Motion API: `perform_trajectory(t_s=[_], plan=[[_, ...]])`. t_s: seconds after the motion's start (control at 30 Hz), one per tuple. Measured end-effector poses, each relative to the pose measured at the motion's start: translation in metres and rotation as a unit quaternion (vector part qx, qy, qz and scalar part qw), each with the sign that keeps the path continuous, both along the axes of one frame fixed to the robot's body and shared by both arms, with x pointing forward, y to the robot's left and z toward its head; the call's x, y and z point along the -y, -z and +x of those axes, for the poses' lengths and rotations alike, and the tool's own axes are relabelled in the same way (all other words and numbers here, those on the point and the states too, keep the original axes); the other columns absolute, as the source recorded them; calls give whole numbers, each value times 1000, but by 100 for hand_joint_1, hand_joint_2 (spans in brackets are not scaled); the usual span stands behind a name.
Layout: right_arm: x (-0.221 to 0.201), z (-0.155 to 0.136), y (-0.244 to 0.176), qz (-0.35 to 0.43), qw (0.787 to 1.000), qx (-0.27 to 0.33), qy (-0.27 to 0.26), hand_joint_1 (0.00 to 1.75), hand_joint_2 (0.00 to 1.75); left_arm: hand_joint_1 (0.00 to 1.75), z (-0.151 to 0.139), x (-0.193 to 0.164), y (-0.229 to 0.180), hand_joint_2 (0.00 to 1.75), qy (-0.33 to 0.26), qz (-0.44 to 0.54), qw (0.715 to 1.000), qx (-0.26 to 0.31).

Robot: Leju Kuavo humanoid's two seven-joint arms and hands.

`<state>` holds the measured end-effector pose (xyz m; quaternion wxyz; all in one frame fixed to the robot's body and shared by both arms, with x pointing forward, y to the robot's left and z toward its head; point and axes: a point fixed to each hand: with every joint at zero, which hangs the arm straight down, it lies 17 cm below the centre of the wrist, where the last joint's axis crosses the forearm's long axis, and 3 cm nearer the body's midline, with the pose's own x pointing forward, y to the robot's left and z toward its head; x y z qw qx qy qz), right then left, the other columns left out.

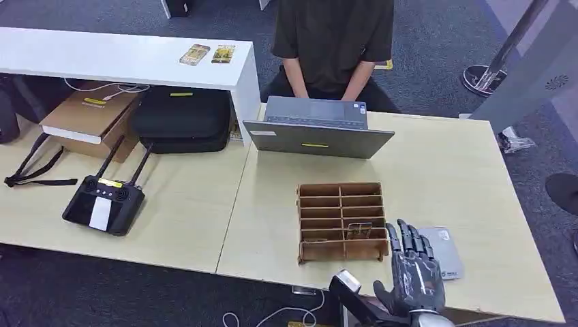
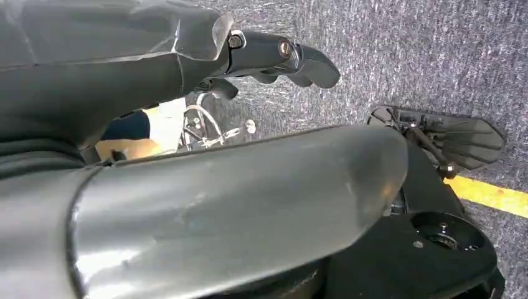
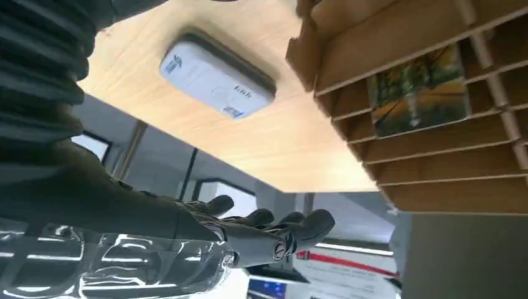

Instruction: Pass the card to the sensor for recognition and then transmit it.

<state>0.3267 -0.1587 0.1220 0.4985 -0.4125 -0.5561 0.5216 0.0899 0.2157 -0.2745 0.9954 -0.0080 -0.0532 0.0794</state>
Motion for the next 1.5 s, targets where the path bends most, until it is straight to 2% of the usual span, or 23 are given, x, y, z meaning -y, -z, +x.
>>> perform_trajectory(t_s=[0.5, 0.63, 0.73, 0.93, 1.17, 1.5], plan=[[-20, -2, 16, 20, 999, -26, -28, 0, 175, 0, 0, -1, 0, 0, 2, 4, 1000, 0], [-30, 9, 7, 30, 999, 17, -36, 0, 175, 0, 0, -4, 1, 0, 7, 7, 1000, 4], [-53, 19, -4, 15, 996, 60, -65, 0, 175, 0, -1, -8, 1, 0, 3, 9, 1000, 6], [-90, 37, -11, 20, 990, 98, -98, 0, 175, 0, 1, -10, 1, 0, 2, 9, 1000, 12], [-93, 51, 7, 17, 990, 107, -94, 0, 175, 0, 1, -3, 0, 0, 13, 8, 1000, 13], [-81, 51, 35, -8, 997, 55, -54, 0, 175, 0, 2, -3, 0, 0, 18, 10, 1000, 14]])
